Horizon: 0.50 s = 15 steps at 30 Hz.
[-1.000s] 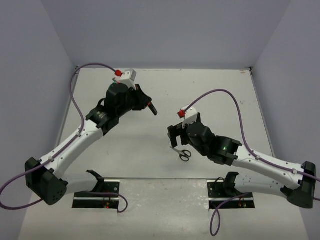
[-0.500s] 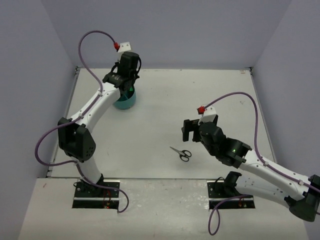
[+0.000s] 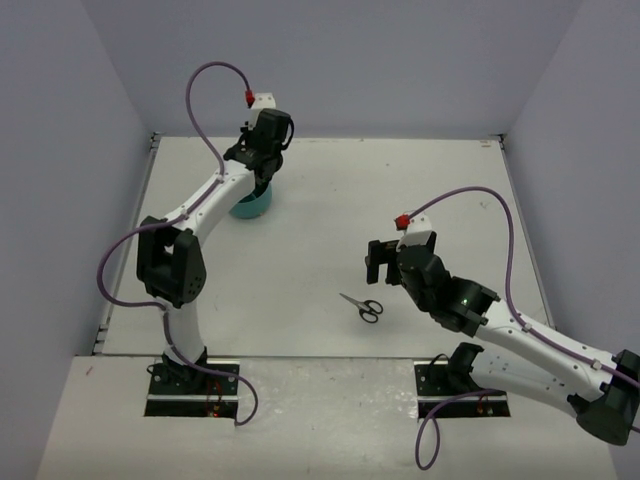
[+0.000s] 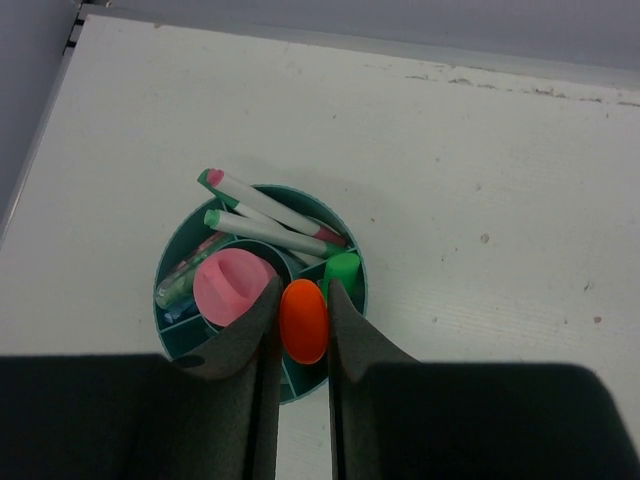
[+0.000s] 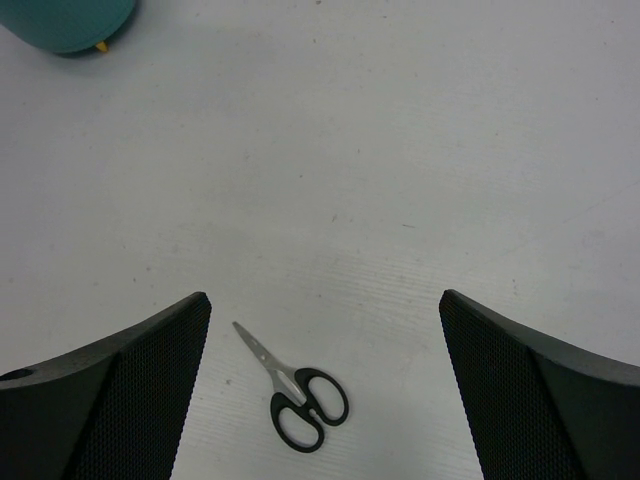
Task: Sort the stationery into containers
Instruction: Place the pen in the storage box.
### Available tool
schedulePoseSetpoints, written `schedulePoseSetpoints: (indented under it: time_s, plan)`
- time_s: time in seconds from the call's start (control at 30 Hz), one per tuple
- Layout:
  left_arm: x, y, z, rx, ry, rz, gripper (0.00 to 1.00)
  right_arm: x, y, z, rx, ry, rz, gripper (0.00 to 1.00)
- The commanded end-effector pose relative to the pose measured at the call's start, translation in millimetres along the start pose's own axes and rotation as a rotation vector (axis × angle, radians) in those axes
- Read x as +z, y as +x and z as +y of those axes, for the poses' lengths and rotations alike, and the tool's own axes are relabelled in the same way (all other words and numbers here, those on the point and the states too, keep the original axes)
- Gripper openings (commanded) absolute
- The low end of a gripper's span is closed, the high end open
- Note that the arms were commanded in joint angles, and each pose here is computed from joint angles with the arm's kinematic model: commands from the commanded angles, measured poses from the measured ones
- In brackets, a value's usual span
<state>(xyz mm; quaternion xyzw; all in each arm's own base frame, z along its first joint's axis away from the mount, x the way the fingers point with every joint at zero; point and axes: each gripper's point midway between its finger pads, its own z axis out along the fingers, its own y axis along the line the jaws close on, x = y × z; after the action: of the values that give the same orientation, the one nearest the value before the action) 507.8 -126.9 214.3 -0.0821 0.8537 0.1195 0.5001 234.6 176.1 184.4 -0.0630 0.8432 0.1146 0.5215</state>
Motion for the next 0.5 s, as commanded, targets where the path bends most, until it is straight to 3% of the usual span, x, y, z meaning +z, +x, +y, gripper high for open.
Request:
schedulePoseSetpoints:
  time_s: [0.0, 0.47]
  plan:
    - [5.4, -8.0, 6.5, -0.033, -0.035, -0.058, 0.00, -0.2, -4.7, 1.1, 0.040, -0.012, -0.033, 0.99]
    - [28.8, 48.5, -3.1, -0.040, -0.018, 0.021, 0.00, 0.1, -2.8, 2.6, 0.040, -0.023, -0.031, 0.99]
